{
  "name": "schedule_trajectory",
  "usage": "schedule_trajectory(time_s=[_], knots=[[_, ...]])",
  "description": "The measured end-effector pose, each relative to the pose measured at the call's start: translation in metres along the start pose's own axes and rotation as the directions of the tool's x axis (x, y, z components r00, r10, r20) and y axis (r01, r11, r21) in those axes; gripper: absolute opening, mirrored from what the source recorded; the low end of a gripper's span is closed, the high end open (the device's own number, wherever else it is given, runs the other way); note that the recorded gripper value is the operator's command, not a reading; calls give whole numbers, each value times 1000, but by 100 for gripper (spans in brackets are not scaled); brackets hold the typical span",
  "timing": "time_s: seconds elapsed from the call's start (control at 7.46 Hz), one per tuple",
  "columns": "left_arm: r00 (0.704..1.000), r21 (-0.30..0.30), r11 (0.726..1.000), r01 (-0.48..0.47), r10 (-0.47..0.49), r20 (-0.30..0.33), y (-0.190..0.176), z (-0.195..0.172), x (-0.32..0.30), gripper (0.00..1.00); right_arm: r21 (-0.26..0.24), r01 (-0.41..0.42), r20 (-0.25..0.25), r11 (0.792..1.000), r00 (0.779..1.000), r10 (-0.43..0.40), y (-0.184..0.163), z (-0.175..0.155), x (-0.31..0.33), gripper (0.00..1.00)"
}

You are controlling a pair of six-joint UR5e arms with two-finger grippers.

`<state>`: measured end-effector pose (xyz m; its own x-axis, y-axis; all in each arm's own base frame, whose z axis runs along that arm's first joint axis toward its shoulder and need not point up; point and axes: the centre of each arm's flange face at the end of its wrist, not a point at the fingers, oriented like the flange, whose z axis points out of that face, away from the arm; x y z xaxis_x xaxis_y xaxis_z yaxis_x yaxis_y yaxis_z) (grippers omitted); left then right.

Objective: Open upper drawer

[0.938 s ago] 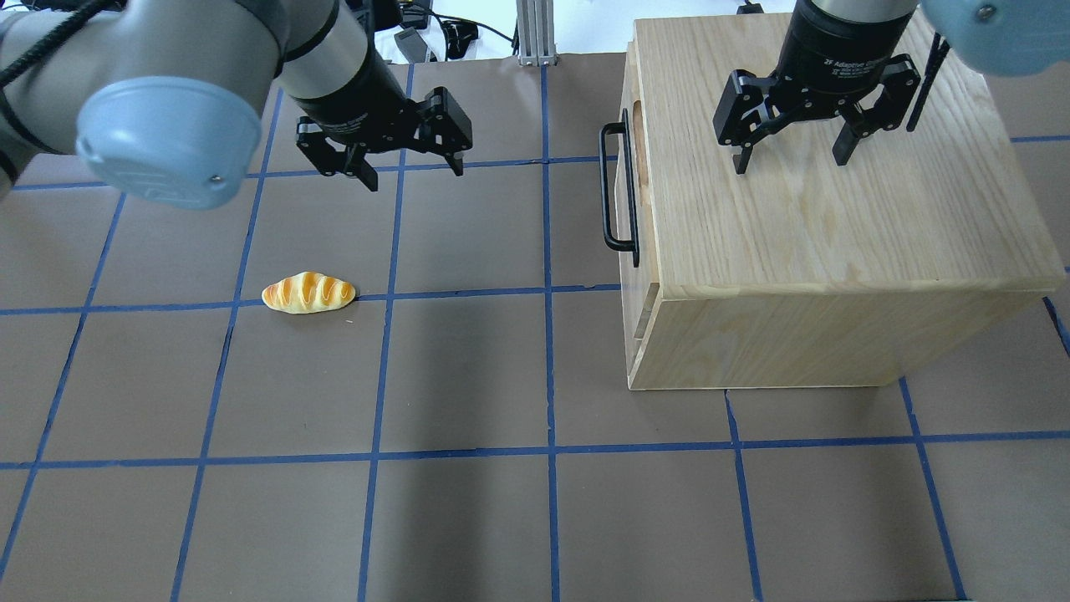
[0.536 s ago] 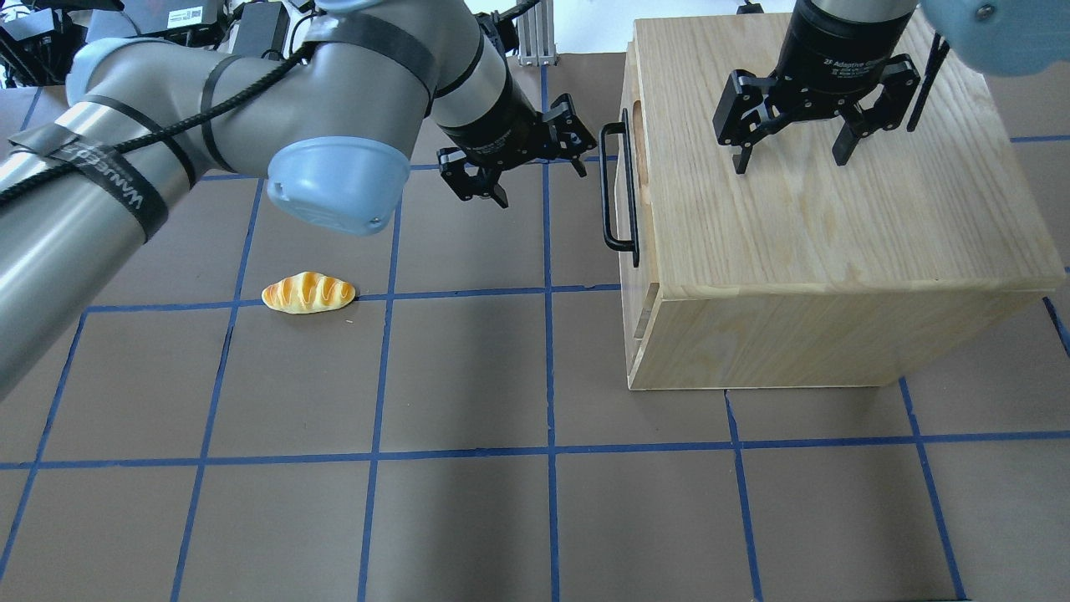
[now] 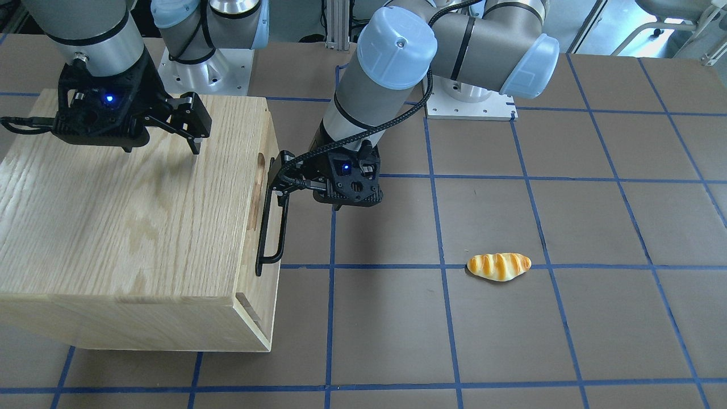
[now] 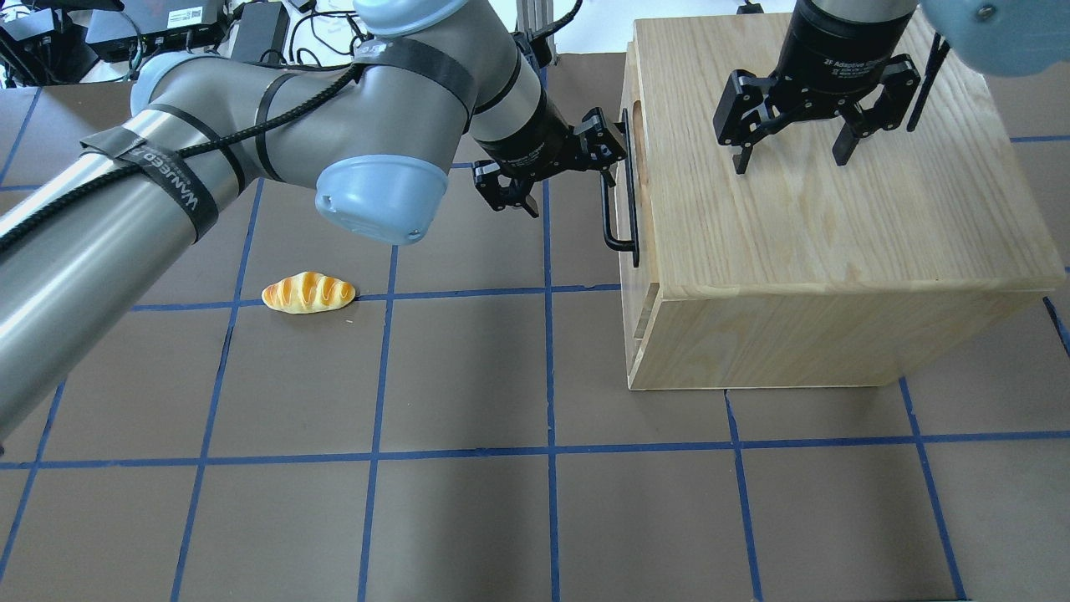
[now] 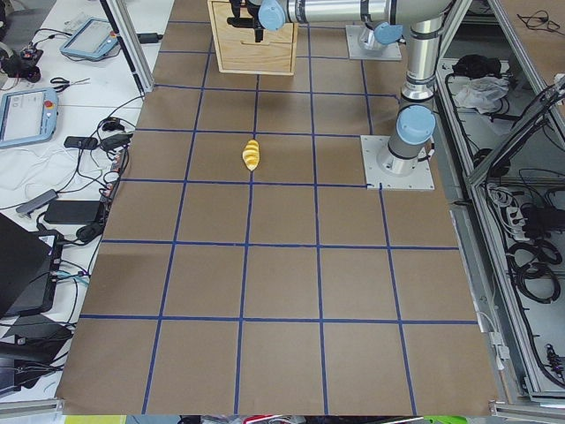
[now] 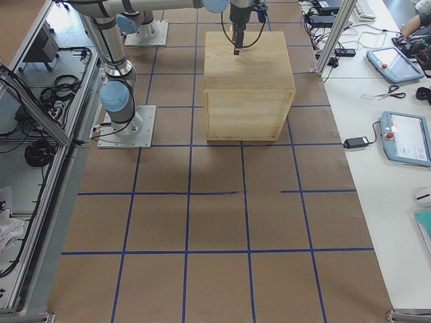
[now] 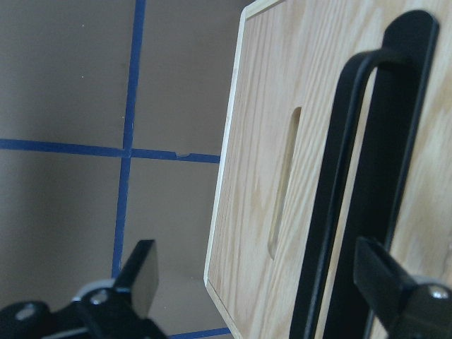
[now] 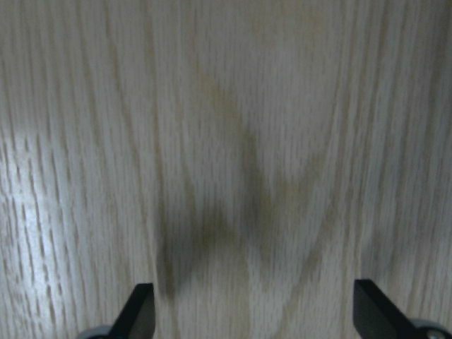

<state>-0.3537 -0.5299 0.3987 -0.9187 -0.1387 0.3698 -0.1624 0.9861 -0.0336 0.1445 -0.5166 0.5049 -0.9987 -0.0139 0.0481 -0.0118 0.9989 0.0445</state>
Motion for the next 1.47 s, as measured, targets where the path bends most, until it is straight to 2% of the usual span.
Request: schedule_trajectory(time_s=[0.94, 1.47], knots=[[1000, -16, 1000, -13, 13, 5, -3, 22, 2, 100, 0, 0, 0, 1000, 1000, 0, 0, 0, 0, 100], [998, 7, 998, -66, 66, 0, -5, 24, 2, 100, 0, 1, 0, 1000, 1000, -1, 0, 0, 0, 100]])
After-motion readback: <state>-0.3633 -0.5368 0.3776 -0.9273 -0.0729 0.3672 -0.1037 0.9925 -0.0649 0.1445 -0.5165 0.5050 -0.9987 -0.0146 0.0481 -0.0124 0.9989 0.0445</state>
